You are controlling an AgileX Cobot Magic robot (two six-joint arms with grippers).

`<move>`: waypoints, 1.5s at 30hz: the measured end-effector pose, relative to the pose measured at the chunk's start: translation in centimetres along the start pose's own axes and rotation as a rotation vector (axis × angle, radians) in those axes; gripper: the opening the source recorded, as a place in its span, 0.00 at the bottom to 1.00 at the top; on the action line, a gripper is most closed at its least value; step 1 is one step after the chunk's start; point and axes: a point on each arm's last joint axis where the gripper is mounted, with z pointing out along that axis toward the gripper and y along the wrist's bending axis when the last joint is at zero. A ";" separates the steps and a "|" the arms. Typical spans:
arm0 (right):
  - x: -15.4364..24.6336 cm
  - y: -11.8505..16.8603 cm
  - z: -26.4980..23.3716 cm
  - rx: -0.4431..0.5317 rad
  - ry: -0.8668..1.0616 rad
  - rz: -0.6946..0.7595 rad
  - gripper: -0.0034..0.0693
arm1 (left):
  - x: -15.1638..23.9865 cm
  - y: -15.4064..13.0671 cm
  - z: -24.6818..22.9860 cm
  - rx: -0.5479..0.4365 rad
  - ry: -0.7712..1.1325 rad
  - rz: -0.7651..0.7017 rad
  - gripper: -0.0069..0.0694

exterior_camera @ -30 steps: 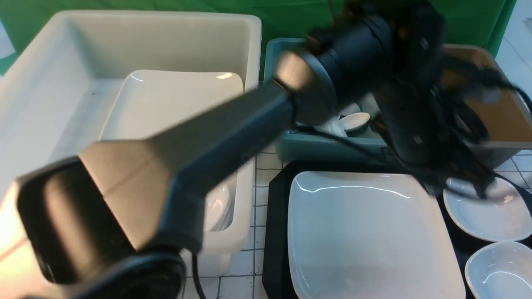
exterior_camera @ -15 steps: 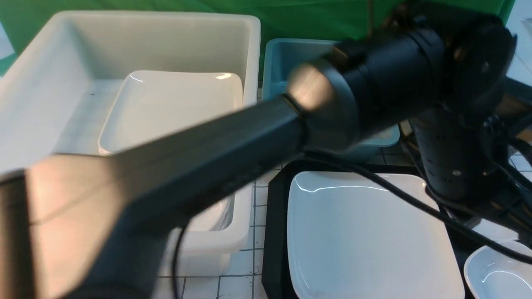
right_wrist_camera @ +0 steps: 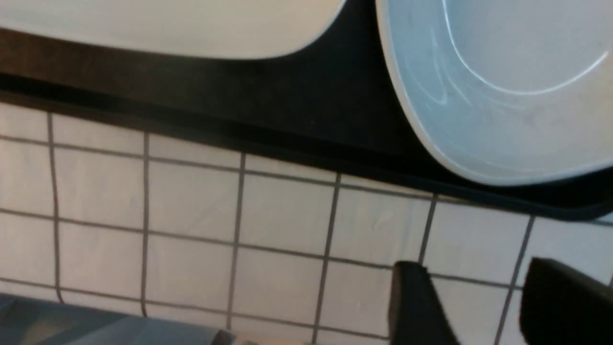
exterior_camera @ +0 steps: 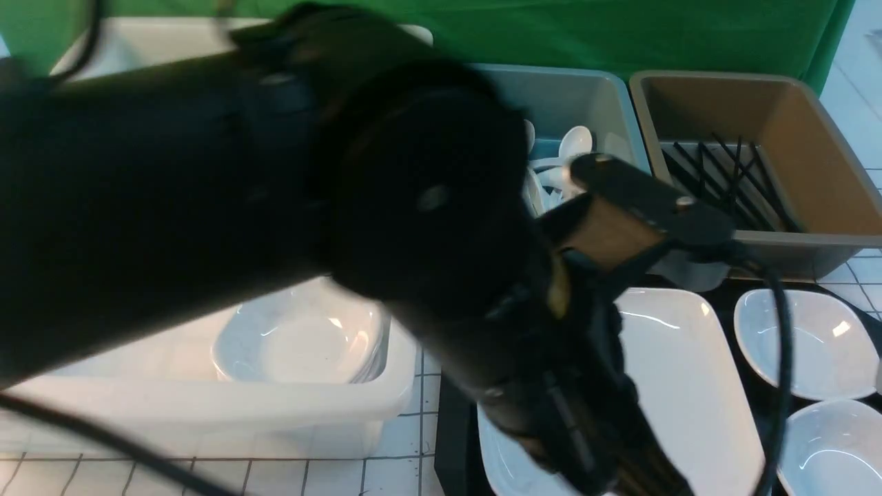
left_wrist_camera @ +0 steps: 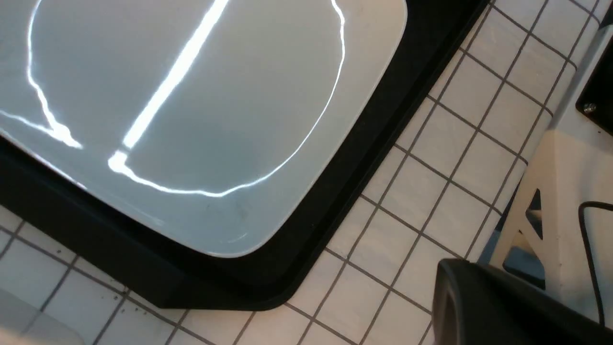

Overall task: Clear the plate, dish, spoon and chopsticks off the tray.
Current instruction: Use the right arm to grab a small plate from the dinner plate

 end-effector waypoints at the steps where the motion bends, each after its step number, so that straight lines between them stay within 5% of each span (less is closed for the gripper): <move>1: -0.3 0.0 0.3 0.000 0.004 -0.004 0.57 | 0.3 0.0 -0.2 0.003 -0.016 -0.005 0.09; 6: -1.9 0.9 2.0 0.012 0.010 -0.105 0.73 | 1.1 0.1 -0.3 0.017 -0.078 -0.019 0.09; 25: -4.9 3.0 8.9 0.201 0.173 -0.301 0.75 | 1.3 0.1 0.0 0.016 -0.078 -0.021 0.09; 28: -5.0 2.8 9.3 0.217 0.185 -0.306 0.64 | 1.3 0.1 0.0 0.014 -0.078 -0.020 0.09; 33: -5.0 2.8 9.3 0.219 0.181 -0.311 0.29 | 1.3 0.2 0.0 0.013 -0.078 -0.019 0.09; 45: -4.0 2.9 5.8 0.223 0.109 -0.297 0.20 | 1.1 0.2 0.0 0.014 -0.094 -0.019 0.09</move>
